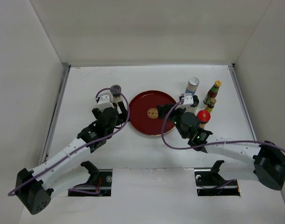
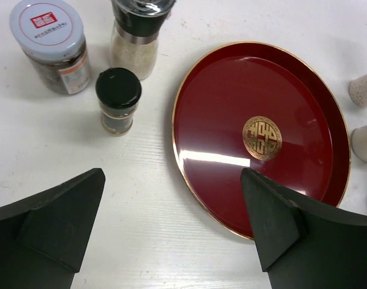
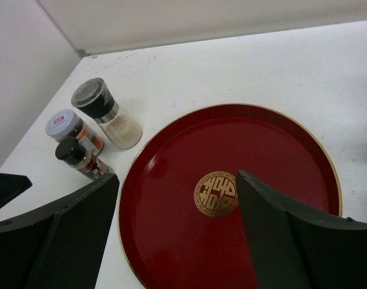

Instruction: Organize the condiment bottles

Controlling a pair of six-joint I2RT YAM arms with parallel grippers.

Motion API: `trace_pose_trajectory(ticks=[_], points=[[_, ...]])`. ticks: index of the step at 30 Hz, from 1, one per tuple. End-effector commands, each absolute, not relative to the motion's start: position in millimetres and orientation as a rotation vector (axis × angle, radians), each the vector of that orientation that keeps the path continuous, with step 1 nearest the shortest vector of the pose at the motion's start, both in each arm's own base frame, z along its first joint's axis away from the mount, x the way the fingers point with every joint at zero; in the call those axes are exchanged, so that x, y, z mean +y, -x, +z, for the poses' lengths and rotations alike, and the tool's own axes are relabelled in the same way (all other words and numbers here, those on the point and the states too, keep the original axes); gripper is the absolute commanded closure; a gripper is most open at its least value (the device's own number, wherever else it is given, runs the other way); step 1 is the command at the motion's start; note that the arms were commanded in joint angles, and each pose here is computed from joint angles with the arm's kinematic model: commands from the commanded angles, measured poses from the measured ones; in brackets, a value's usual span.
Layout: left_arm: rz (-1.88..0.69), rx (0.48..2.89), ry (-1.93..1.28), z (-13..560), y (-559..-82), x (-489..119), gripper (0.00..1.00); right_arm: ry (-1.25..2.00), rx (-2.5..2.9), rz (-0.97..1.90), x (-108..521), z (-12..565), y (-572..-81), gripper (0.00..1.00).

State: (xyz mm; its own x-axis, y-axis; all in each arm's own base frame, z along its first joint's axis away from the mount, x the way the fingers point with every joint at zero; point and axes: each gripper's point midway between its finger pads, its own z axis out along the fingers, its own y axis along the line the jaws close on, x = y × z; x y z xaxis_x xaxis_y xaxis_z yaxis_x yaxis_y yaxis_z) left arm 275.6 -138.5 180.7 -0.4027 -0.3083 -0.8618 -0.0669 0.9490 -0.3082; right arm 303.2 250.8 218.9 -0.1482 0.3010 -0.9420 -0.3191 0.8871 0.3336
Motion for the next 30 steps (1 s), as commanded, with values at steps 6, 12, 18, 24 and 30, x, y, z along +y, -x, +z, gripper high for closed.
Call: trace_pose_trajectory(ticks=[6,12,18,24,30], points=[[-0.172,1.924,0.328,178,-284,-100,0.00,0.008,1.601,0.613,266,234,-306,0.72],[-0.118,1.850,0.348,188,-290,-97,0.00,0.050,1.626,0.612,269,228,-304,0.81],[-0.118,1.812,0.338,199,-306,-105,0.29,0.050,1.620,0.630,267,224,-307,0.38],[-0.024,1.867,0.328,177,-324,-105,0.27,0.070,1.622,0.637,271,222,-307,0.26],[0.012,1.870,0.355,157,-348,-100,0.28,0.075,1.634,0.630,272,216,-309,0.25]])
